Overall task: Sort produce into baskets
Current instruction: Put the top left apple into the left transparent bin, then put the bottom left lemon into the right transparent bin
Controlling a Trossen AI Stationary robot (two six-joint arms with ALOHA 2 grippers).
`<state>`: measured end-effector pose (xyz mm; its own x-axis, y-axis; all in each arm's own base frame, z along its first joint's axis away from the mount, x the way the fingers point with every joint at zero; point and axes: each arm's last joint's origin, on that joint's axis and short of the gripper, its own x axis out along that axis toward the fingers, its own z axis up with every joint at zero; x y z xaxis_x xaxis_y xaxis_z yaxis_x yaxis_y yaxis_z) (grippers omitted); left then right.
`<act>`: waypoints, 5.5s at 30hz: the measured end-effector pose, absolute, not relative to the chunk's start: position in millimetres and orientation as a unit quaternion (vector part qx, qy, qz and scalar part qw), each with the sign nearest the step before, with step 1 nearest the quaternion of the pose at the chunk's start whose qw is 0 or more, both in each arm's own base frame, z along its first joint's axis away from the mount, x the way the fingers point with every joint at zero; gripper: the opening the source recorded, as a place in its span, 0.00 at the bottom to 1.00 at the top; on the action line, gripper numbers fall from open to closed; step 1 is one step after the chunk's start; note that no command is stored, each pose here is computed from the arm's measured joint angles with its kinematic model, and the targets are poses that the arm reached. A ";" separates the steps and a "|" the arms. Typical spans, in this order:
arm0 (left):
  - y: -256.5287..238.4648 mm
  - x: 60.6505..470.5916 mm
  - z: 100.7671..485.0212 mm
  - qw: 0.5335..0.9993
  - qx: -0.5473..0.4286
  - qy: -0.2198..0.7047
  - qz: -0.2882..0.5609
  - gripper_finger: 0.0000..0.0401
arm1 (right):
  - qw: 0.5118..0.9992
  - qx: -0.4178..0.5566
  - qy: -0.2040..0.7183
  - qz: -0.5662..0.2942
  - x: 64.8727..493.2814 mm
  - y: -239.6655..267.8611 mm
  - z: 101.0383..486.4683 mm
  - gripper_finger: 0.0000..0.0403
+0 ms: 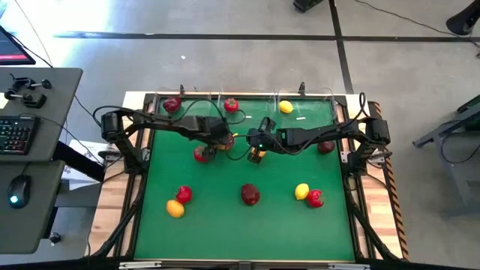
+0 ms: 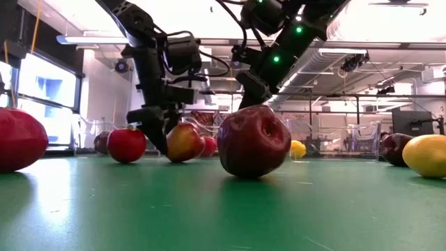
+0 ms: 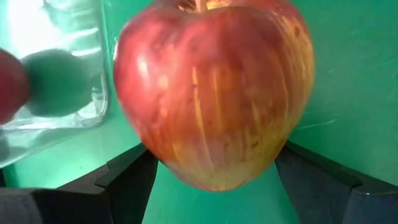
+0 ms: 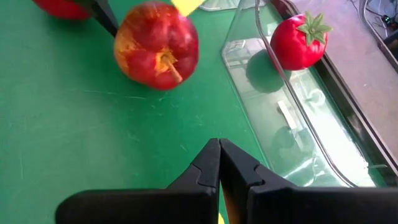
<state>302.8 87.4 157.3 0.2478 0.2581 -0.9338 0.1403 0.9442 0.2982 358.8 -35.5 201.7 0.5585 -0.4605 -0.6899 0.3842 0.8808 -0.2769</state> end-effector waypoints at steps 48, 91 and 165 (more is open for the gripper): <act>87.9 299.6 198.1 0.838 0.141 0.522 0.070 0.62 | 0.858 -0.098 0.396 -0.312 368.6 -21.3 179.9 0.00; 197.4 191.3 229.2 0.689 0.138 0.655 0.279 0.62 | 0.855 -0.096 0.413 -0.299 366.2 -20.7 177.9 0.00; 239.8 200.5 175.3 0.535 0.263 0.767 0.236 0.70 | 0.869 -0.088 0.408 -0.265 369.2 -16.7 179.0 0.00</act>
<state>200.5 239.8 175.3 -0.2889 0.6557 -0.6976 0.1501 0.7507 0.6434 369.2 -16.7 179.0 0.5265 -0.5329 -0.6624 0.3890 0.8438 -0.3697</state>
